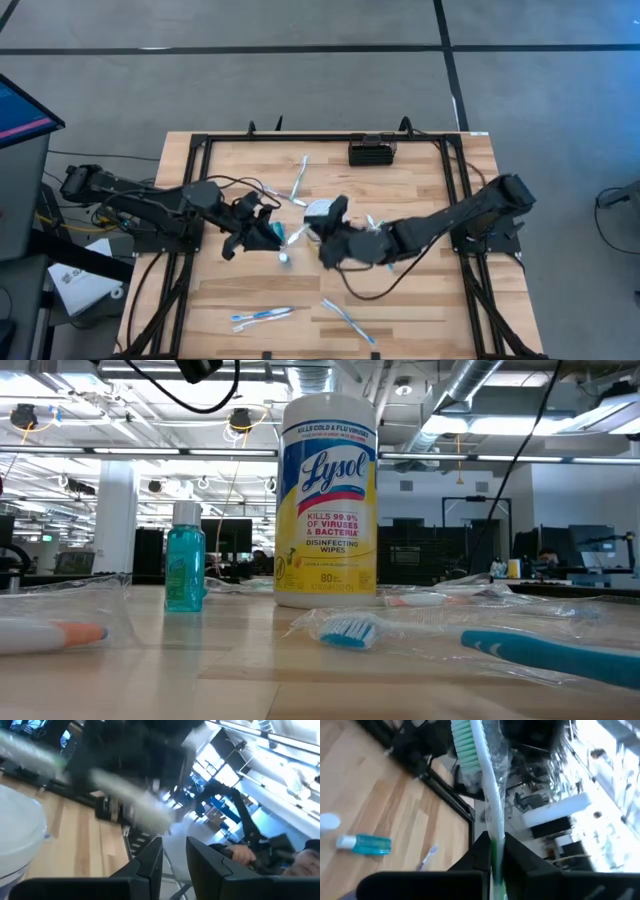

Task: Pick & Place toothbrushing station
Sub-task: Put the bottom left green toothbrush into the black mesh organizer

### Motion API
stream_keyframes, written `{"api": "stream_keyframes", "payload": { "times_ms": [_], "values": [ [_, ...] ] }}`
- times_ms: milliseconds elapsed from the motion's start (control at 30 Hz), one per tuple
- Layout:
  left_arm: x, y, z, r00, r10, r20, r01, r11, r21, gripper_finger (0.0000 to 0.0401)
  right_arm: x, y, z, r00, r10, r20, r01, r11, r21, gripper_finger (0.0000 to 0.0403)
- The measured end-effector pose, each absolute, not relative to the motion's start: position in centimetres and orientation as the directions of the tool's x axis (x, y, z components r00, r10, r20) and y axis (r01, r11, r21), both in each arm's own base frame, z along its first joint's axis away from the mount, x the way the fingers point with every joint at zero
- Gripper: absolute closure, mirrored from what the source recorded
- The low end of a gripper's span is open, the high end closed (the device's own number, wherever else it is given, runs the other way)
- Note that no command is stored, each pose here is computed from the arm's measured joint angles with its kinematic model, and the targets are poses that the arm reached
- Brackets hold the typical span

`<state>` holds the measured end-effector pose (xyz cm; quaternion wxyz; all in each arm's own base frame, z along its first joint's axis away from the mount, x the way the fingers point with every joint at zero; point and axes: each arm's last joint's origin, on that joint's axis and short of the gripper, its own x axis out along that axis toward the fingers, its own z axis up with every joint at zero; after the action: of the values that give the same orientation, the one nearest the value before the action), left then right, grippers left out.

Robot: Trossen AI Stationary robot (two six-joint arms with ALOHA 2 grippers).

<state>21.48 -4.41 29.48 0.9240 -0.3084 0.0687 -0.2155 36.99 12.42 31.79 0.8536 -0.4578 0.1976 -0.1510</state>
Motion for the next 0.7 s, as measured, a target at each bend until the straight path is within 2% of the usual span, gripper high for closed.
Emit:
{"api": "stream_keyframes", "payload": {
  "times_ms": [200, 300, 700],
  "values": [
    [21.4, -4.4, 28.4, 0.899, -0.437, -0.024, 0.34, 0.732, -0.59, 0.032, 35.4, 9.1, 32.8, 0.863, -0.469, -0.187, 0.176, 0.627, -0.759, 0.0389],
    [21.4, -4.3, 28.2, 0.908, -0.417, -0.032, 0.334, 0.771, -0.542, 0.032, 34.7, 7.6, 33.0, 0.864, -0.469, -0.185, 0.209, 0.667, -0.715, 0.0389],
    [21.5, -4.1, 28.2, 0.941, -0.336, -0.031, 0.298, 0.87, -0.392, 0.032, 31.2, 0.7, 32.1, 0.867, -0.483, -0.124, 0.345, 0.76, -0.551, 0.0389]
  ]
}}
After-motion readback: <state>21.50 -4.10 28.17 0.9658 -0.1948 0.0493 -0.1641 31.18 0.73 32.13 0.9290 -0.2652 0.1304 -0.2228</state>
